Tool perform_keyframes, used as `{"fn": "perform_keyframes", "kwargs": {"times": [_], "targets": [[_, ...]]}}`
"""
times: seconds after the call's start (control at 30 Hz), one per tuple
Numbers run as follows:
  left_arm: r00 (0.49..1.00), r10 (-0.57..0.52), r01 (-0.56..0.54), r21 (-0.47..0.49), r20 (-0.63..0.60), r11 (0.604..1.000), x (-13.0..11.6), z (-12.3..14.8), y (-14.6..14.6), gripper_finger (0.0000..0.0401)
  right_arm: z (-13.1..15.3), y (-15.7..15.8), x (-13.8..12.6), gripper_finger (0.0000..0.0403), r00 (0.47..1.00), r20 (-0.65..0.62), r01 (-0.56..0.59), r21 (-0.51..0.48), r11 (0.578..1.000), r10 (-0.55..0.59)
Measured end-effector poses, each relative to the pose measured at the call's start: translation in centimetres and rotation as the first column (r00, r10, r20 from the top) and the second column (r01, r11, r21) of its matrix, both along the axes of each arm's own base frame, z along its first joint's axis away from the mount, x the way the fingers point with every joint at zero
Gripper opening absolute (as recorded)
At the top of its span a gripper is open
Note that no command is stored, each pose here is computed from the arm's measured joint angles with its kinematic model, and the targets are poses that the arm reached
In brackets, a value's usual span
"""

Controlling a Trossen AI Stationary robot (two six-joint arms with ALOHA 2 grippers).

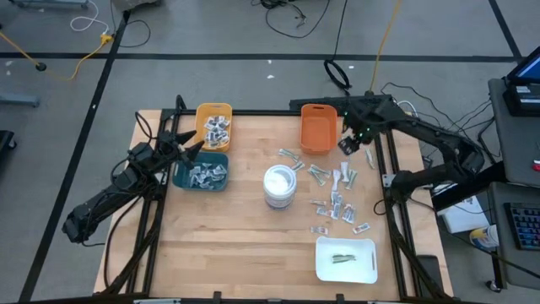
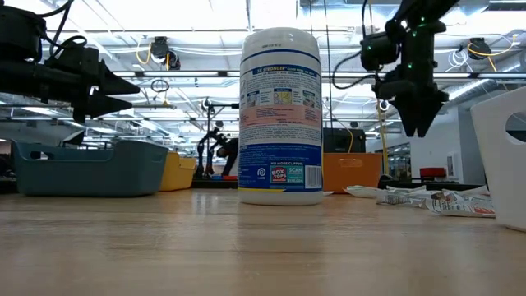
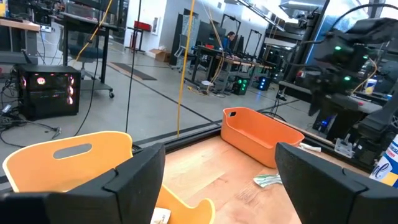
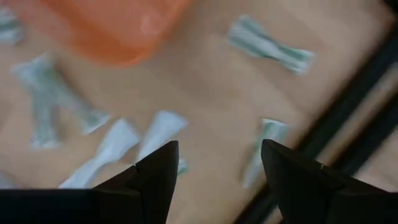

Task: Pick & Place First Aid Supplies
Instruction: Put the green bandage into the white bin

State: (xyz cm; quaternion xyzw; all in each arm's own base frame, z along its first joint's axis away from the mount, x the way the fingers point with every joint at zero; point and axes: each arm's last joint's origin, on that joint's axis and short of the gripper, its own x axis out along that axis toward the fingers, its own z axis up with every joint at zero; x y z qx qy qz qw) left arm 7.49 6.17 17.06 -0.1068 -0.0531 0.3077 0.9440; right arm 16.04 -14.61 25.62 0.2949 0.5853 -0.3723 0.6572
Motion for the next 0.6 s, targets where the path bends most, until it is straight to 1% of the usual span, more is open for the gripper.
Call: {"fn": "perform_keyframes", "kwargs": {"times": [0.1,0.17,0.23,0.3,0.37,0.43,0.6], "targets": [[1.0,0.0,0.0,0.0,0.0,1.0,0.0,0.0,0.0,0.0306,-0.2,-1.7,-0.7,0.0221,0.991,0.036,0.129,-0.019,0.991,-0.129],[1.0,0.0,0.0,0.0,0.0,1.0,0.0,0.0,0.0,0.0309,-0.5,-2.8,-1.1,0.0222,0.969,0.056,0.244,-0.02,0.97,-0.242],[1.0,0.0,0.0,0.0,0.0,1.0,0.0,0.0,0.0,0.0312,-1.0,-3.8,-1.4,0.0221,0.925,0.073,0.373,-0.007,0.928,-0.372],[1.0,0.0,0.0,0.0,0.0,1.0,0.0,0.0,0.0,0.0316,-1.8,-4.7,-1.5,0.0219,0.87,0.073,0.488,0.012,0.873,-0.487],[1.0,0.0,0.0,0.0,0.0,1.0,0.0,0.0,0.0,0.032,-2.5,-5.5,-1.5,0.0216,0.819,0.07,0.569,0.025,0.822,-0.57],[1.0,0.0,0.0,0.0,0.0,1.0,0.0,0.0,0.0,0.0324,-3.2,-6.3,-1.4,0.0212,0.769,0.076,0.634,0.034,0.773,-0.634],[1.0,0.0,0.0,0.0,0.0,1.0,0.0,0.0,0.0,0.0327,-5.1,-8.6,-1.0,0.02,0.674,0.125,0.731,0.031,0.681,-0.729]]}}
